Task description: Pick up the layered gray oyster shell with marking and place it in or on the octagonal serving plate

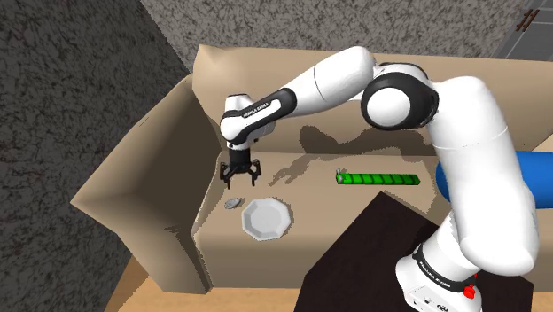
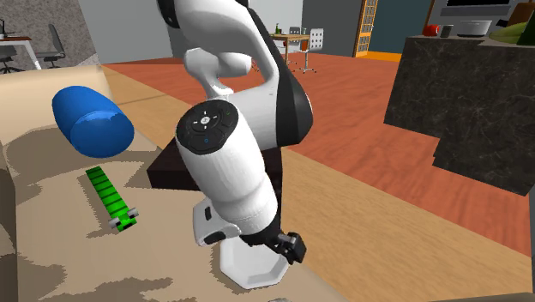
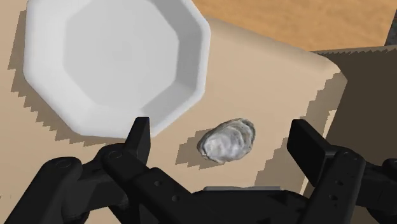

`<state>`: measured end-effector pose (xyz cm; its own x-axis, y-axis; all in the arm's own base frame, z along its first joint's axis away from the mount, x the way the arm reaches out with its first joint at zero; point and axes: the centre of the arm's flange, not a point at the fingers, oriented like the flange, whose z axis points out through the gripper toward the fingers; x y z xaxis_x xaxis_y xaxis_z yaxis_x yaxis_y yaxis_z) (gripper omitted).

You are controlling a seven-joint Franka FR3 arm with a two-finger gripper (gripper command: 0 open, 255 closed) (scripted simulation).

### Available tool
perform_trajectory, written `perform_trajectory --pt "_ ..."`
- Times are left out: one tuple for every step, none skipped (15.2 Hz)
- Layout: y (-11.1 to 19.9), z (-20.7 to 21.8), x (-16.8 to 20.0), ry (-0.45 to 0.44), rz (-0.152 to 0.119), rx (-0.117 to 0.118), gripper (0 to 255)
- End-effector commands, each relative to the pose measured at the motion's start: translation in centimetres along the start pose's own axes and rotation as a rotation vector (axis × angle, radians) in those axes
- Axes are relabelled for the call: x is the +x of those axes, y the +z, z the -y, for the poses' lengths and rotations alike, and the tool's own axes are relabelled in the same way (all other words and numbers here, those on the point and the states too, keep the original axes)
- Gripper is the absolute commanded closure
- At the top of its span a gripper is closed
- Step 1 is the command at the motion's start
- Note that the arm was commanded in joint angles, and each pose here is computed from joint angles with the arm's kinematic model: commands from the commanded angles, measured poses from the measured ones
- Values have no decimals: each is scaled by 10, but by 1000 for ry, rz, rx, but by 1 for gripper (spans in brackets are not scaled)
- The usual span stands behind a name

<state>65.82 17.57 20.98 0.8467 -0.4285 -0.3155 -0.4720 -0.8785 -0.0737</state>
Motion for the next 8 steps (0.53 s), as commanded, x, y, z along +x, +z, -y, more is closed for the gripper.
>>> perform_trajectory --pt "19 12 18 32 20 10 0" --pt "29 17 26 48 30 15 0" --pt "38 23 35 63 40 20 0" --pt "47 28 44 78 50 25 0" --pt "51 30 47 84 54 27 0" --pt "56 30 47 84 54 27 0" --pt "62 30 47 84 54 27 0" --pt "67 31 46 84 54 27 0"
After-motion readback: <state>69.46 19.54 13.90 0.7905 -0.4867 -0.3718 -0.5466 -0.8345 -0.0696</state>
